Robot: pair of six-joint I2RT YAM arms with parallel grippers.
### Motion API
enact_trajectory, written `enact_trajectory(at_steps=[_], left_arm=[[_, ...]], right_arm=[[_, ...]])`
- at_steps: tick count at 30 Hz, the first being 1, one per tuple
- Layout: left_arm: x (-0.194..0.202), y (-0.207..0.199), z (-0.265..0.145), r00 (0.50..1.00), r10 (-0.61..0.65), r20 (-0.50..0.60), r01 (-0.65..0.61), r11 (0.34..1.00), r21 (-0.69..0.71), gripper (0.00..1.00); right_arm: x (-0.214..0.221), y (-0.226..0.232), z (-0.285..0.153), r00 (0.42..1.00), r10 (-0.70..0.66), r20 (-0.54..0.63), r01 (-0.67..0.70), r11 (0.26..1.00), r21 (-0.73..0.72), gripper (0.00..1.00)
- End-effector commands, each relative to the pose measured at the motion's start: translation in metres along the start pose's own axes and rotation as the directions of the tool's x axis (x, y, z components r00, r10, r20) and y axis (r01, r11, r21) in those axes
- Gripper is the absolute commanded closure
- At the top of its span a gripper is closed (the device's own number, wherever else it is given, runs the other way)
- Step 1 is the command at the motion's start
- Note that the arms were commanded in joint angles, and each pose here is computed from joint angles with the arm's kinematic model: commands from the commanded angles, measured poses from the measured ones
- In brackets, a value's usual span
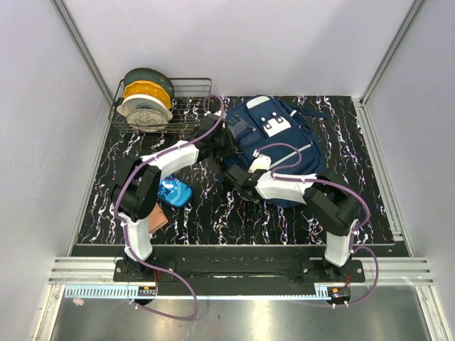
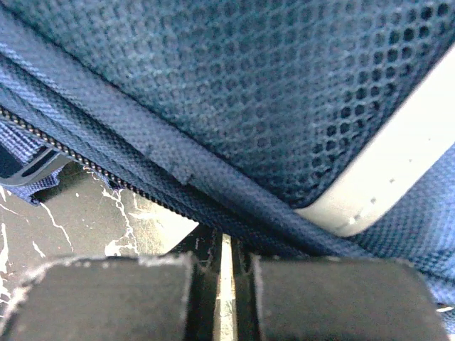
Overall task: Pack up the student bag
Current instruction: Zip the student bag at the center of the board.
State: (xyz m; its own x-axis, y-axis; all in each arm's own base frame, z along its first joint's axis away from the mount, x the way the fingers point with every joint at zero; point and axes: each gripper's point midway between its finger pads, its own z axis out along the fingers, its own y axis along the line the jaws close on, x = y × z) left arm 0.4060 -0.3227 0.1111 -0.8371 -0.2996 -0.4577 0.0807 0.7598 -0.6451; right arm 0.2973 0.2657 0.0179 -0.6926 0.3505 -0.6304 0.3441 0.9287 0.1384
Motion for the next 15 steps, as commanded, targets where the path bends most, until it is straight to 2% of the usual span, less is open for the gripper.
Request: enact_trajectory(at_steps=[1,6,10,11,15], left_arm=[[-0.013,-0.047,-0.03,0.998,0.05,0.025,-0.053,0.986,0.158,1.0],[-0.017,-0.045,-0.032,0.998,0.053,0.034,-0.057,0.986,0.157,1.0],[-0.024,-0.039,-0.035,0.996,0.078,0.047,-0.083,0.988,0.132,1.0],[-0.027,-0.034,-0.036,0.996,0.077,0.054,-0.083,0.99,0.116,1.0],[-0.037,-0.021,-0.04,0.993,0.088,0.074,-0.094,0.992,0.084,1.0]], right_arm=[[-0.022,-0.006,-0.004,0.996,0.001,0.089,-0.003,1.0,0.017,1.0],[-0.025,-0.001,-0.023,0.996,-0.059,0.061,0.064,0.995,-0.079,1.0],[-0.019,-0.027,-0.042,0.995,-0.091,0.03,0.094,0.988,-0.126,1.0],[-0.027,-0.027,-0.055,0.997,-0.064,0.044,0.07,0.983,-0.171,1.0],[-0.01,-0.055,-0.066,0.998,-0.06,-0.001,0.058,0.977,-0.205,1.0]])
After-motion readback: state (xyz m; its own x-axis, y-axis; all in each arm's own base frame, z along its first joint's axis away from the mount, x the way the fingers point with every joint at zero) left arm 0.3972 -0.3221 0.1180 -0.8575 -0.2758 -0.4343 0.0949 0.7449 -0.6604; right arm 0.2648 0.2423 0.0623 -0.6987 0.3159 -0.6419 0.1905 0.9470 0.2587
